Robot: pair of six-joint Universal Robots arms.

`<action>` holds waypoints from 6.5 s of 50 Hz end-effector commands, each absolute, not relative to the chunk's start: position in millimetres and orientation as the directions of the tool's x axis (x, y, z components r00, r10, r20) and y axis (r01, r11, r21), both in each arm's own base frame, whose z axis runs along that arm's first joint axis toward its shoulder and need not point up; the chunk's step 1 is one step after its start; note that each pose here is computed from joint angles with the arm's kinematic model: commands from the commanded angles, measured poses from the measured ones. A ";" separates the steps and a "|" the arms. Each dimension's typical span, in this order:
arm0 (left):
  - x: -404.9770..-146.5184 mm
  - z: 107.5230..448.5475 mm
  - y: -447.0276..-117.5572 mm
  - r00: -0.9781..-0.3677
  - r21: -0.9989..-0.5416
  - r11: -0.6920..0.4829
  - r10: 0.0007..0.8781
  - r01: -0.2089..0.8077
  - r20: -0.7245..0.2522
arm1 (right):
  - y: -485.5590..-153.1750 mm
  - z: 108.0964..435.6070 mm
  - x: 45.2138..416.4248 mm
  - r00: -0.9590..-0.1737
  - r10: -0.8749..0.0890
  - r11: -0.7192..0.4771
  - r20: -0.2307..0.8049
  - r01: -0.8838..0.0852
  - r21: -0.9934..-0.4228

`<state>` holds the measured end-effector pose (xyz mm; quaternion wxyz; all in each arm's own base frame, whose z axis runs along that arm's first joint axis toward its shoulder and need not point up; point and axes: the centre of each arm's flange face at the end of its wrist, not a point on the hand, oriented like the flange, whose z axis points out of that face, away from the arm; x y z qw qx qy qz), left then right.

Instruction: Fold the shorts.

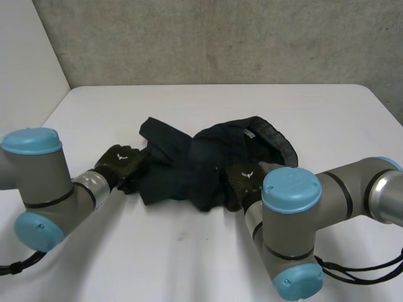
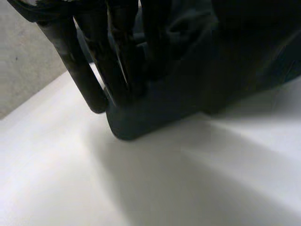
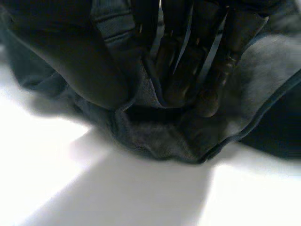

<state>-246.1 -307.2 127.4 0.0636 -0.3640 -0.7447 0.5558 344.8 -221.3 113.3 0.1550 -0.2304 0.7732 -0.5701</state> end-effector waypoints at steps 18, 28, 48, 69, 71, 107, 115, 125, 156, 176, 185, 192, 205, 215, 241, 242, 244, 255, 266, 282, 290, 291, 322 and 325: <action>-247.9 376.2 -258.3 -0.840 -0.896 -0.358 0.372 0.264 -0.396 | -235.8 363.5 289.8 -0.878 -0.375 -0.391 0.296 -0.139 -0.910; -235.8 456.0 -221.2 -0.877 -0.891 -0.435 0.368 0.132 -0.309 | -194.6 456.7 269.1 -0.906 -0.353 -0.550 0.234 -0.002 -0.835; -278.8 329.3 -364.3 -0.900 -0.954 -0.194 0.330 0.229 -0.284 | -314.7 318.5 323.9 -0.879 -0.391 -0.271 0.272 -0.173 -0.947; -326.3 242.4 -440.6 -0.928 -0.920 -0.363 0.270 0.150 -0.258 | -389.8 211.6 343.7 -0.881 -0.333 -0.310 0.335 -0.234 -0.922; -322.4 245.8 -434.2 -0.927 -0.927 -0.339 0.273 0.159 -0.258 | -387.0 214.4 332.2 -0.878 -0.332 -0.265 0.345 -0.264 -0.927; -321.0 139.2 -225.3 -0.824 -0.937 0.191 0.548 0.291 -0.145 | -384.9 123.6 260.6 -0.642 -0.691 -0.049 0.334 -0.418 -0.907; -330.6 130.3 -243.9 -0.831 -0.942 0.179 0.536 0.283 -0.148 | -395.2 105.3 266.5 -0.637 -0.695 -0.050 0.334 -0.421 -0.906; -338.9 116.1 -264.7 -0.843 -0.941 0.178 0.513 0.288 -0.161 | -399.4 110.9 269.5 -0.642 -0.685 -0.067 0.345 -0.416 -0.907; -277.0 193.9 -240.3 -0.762 -0.741 0.436 0.629 0.510 -0.154 | -282.6 188.8 248.0 -0.649 -0.740 0.300 0.179 -0.556 -0.775; -281.5 171.8 -295.7 -0.843 -0.872 0.209 0.430 0.442 -0.324 | -294.4 149.6 288.8 -0.789 -0.575 0.265 0.218 -0.431 -0.863; -259.7 195.1 -246.5 -0.850 -0.900 0.149 0.420 0.410 -0.317 | -299.4 147.8 290.1 -0.815 -0.549 0.267 0.185 -0.381 -0.885; -249.8 188.8 -209.7 -0.845 -0.916 0.092 0.431 0.391 -0.318 | -300.4 148.2 290.7 -0.818 -0.547 0.266 0.180 -0.373 -0.889; -255.8 149.8 -209.8 -0.810 -0.904 0.118 0.501 0.412 -0.304 | -296.9 146.2 290.3 -0.814 -0.554 0.277 0.174 -0.377 -0.884; -262.3 133.3 -245.8 -0.827 -0.912 0.095 0.466 0.400 -0.314 | -291.1 143.7 292.1 -0.805 -0.568 0.279 0.171 -0.384 -0.880; -259.7 134.2 -261.4 -0.776 -0.872 0.069 0.493 0.485 -0.392 | -293.1 147.8 292.4 -0.796 -0.573 0.258 0.197 -0.403 -0.878; -259.5 138.1 -259.2 -0.773 -0.872 0.072 0.502 0.485 -0.388 | -292.2 151.3 292.0 -0.790 -0.576 0.248 0.209 -0.413 -0.877; -257.7 149.1 -253.6 -0.769 -0.871 0.097 0.523 0.482 -0.368 | -291.0 157.4 291.4 -0.780 -0.581 0.228 0.233 -0.431 -0.873; -231.8 236.8 -220.0 -0.799 -0.882 0.231 0.557 0.410 -0.226 | -260.0 232.5 273.1 -0.612 -0.589 -0.003 0.527 -0.651 -0.759; -215.3 247.8 -219.1 -0.828 -0.868 0.338 0.543 0.365 -0.137 | -229.2 248.6 262.4 -0.485 -0.621 -0.067 0.615 -0.750 -0.659; -231.3 168.4 -272.7 -0.807 -0.765 0.453 0.573 0.458 -0.144 | -244.5 164.2 271.2 -0.378 -0.764 0.026 0.523 -0.828 -0.561; -265.6 213.0 -339.5 -0.839 -0.895 0.168 0.454 0.413 -0.301 | -303.6 195.2 298.4 -0.480 -0.598 -0.116 0.642 -0.741 -0.662; -272.3 232.9 -351.2 -0.851 -0.920 0.081 0.417 0.383 -0.318 | -318.0 215.5 304.3 -0.524 -0.532 -0.167 0.665 -0.705 -0.689; -276.9 255.1 -331.4 -0.922 -0.937 -0.302 0.285 0.174 -0.263 | -342.8 225.4 316.4 -0.752 -0.344 -0.370 0.562 -0.442 -0.817; -276.4 213.5 -330.5 -0.907 -0.955 -0.205 0.322 0.214 -0.272 | -340.1 187.0 316.7 -0.719 -0.408 -0.301 0.563 -0.477 -0.826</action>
